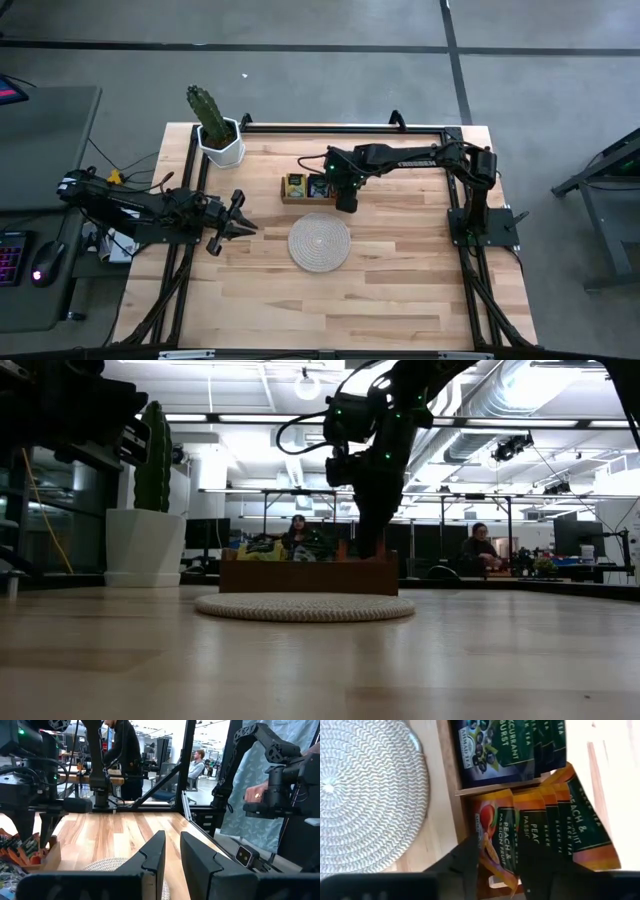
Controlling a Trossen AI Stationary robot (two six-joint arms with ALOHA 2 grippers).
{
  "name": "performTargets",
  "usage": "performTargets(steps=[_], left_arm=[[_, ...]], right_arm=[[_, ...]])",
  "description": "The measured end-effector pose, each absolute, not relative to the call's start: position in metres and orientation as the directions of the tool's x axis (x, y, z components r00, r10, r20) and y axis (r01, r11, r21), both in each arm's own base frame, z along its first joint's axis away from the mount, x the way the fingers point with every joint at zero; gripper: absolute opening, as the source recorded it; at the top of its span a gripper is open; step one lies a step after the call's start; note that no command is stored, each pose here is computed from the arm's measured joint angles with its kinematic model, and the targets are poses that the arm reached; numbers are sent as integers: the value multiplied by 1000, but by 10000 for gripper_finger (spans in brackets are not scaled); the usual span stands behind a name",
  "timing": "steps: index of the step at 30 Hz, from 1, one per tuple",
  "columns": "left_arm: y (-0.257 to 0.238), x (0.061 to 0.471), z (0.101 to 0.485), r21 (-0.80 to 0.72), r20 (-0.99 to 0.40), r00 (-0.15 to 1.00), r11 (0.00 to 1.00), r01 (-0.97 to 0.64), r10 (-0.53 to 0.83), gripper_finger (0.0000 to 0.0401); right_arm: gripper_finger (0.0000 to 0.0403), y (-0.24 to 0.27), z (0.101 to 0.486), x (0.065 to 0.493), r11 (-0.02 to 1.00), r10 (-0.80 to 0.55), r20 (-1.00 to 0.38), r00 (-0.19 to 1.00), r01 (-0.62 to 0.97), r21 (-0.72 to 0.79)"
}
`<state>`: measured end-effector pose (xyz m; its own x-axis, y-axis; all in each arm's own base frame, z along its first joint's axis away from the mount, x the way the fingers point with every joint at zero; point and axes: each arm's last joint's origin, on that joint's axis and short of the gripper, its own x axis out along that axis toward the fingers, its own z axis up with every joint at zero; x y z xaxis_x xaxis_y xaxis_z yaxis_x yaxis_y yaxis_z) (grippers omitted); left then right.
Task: Pick & Place Tea
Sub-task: Put the orange tea bag into the right section of the wooden organizer, then return to Home Position
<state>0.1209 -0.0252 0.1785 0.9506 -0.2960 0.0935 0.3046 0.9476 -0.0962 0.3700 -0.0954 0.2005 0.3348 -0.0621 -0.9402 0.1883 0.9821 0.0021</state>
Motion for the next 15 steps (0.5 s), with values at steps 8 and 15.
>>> performTargets(steps=[8,15], left_arm=[[-25,121,179,-94,94,951,948,304,-296,58],[-25,121,178,-94,88,952,949,300,-293,58]], right_arm=[[171,-96,205,368,980,-84,-937,338,198,-17],[172,-93,231,359,973,-94,-915,392,229,-2]])
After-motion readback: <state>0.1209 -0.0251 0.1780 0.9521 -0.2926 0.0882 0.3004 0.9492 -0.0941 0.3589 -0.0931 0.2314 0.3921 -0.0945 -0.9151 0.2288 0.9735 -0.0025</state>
